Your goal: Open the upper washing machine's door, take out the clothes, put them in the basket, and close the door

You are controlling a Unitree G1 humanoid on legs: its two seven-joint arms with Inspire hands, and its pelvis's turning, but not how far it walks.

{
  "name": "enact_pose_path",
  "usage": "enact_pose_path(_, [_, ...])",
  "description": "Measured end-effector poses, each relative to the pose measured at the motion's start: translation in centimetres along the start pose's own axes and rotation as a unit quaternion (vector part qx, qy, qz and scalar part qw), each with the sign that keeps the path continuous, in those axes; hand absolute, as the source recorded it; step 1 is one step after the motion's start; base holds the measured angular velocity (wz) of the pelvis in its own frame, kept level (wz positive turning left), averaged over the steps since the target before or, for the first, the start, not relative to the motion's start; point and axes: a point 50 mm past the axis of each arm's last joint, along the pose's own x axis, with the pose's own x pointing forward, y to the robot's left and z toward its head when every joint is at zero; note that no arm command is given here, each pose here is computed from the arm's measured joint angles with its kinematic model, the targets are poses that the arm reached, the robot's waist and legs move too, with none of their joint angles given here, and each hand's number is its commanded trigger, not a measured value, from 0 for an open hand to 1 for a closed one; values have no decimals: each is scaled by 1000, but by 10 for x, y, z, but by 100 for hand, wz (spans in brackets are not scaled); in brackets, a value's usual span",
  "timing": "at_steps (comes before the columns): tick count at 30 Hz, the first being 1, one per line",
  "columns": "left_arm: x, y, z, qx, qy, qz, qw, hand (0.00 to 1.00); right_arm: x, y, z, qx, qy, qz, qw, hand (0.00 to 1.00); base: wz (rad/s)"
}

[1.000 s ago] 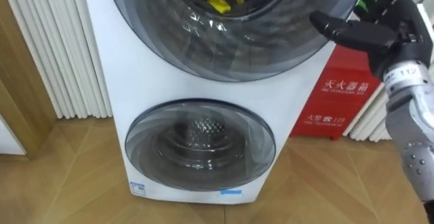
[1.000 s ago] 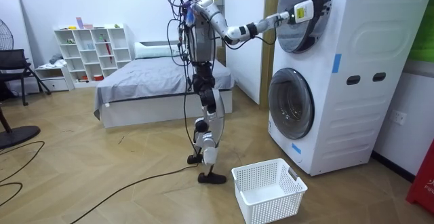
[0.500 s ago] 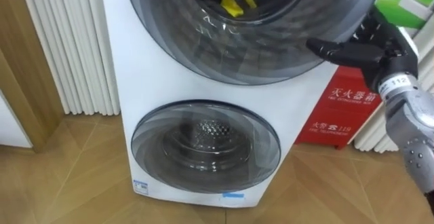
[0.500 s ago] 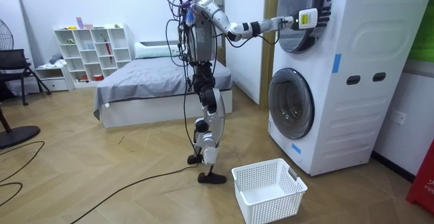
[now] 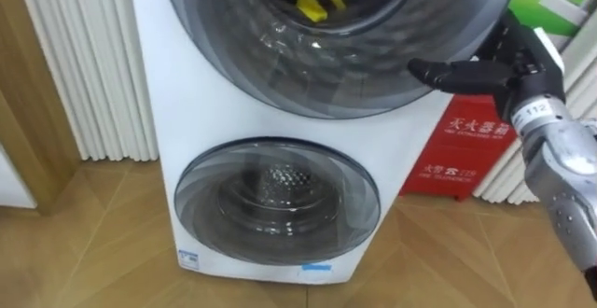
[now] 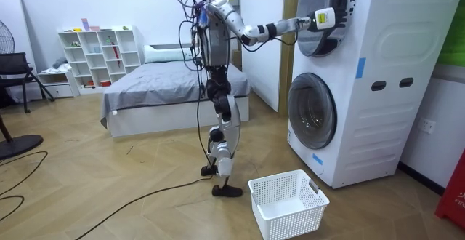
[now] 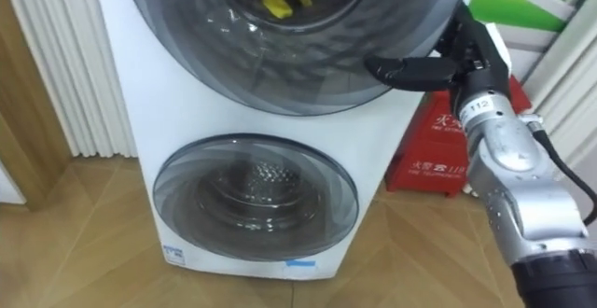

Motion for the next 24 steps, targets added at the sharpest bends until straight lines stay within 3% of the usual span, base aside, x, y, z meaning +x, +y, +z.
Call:
enact_pose_path(9, [1,-5,12,25,-20,-8,999,0,-3,17,6,-20,-16,36,999,0,-7])
enact_pose_path(15, [1,-7,2,29,-3,-11,1000,0,-6,25,14,-62,-27,49,997,0,-19])
enact_pose_path(24, [1,-3,1,32,-4,1,999,0,-50,52,20,-41,-66,97,992,0,-18])
